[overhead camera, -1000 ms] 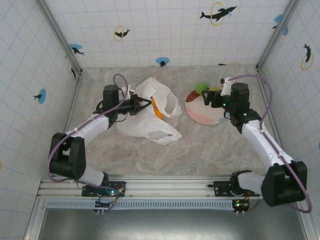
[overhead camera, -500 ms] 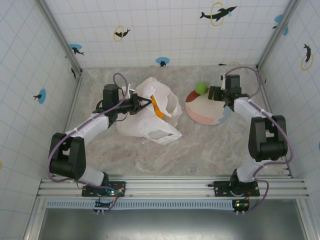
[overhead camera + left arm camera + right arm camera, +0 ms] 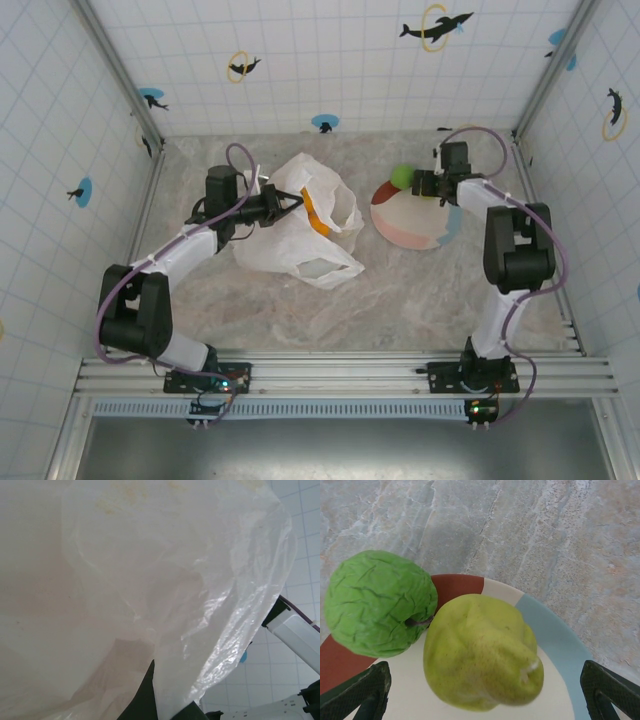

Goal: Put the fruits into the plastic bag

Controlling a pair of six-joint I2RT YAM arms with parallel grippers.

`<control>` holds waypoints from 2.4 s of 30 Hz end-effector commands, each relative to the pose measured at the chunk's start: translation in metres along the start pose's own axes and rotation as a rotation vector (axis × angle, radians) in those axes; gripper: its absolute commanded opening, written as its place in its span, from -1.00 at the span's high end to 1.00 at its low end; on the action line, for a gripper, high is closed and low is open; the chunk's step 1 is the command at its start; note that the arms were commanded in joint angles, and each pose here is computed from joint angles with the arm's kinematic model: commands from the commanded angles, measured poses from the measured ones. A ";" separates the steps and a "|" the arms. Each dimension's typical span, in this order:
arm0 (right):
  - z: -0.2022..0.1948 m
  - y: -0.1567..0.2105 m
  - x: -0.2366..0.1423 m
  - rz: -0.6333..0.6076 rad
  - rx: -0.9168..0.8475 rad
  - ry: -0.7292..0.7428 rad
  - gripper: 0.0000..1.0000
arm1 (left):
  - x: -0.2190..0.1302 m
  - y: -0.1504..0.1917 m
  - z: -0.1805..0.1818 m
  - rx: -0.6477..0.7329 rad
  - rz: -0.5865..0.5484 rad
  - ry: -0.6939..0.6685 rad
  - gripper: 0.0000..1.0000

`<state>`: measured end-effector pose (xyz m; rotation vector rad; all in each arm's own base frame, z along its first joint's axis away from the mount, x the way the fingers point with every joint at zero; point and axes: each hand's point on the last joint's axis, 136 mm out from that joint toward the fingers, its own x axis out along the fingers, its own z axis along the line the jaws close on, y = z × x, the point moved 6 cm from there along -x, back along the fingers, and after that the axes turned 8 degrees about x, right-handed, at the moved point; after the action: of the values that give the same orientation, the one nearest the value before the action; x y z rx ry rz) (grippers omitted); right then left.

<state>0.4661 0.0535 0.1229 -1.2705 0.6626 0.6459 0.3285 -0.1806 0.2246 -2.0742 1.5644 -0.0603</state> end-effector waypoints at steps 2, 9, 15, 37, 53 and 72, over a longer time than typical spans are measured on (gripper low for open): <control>0.000 -0.006 0.009 0.022 -0.010 0.007 -0.98 | -0.001 -0.008 -0.003 0.026 -0.007 0.007 1.00; 0.001 -0.005 0.024 0.057 -0.006 0.011 -0.91 | 0.001 -0.006 0.002 0.012 0.003 0.001 1.00; 0.001 -0.004 0.033 0.075 -0.005 0.009 -0.84 | 0.002 -0.006 0.003 0.011 0.004 0.001 1.00; -0.003 -0.010 0.026 0.065 -0.018 0.002 -0.45 | 0.002 -0.003 0.006 0.004 0.015 0.002 1.00; 0.046 0.057 -0.117 -0.114 0.025 -0.345 -0.26 | -0.001 -0.002 0.002 0.006 0.004 0.016 1.00; 0.153 0.164 -0.163 0.025 -0.283 -0.793 -0.20 | 0.001 -0.002 0.000 0.018 0.004 0.015 1.00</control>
<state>0.2438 0.1993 0.1497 -1.1646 0.0704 1.1792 0.3308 -0.1803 0.2181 -2.0782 1.5740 -0.0381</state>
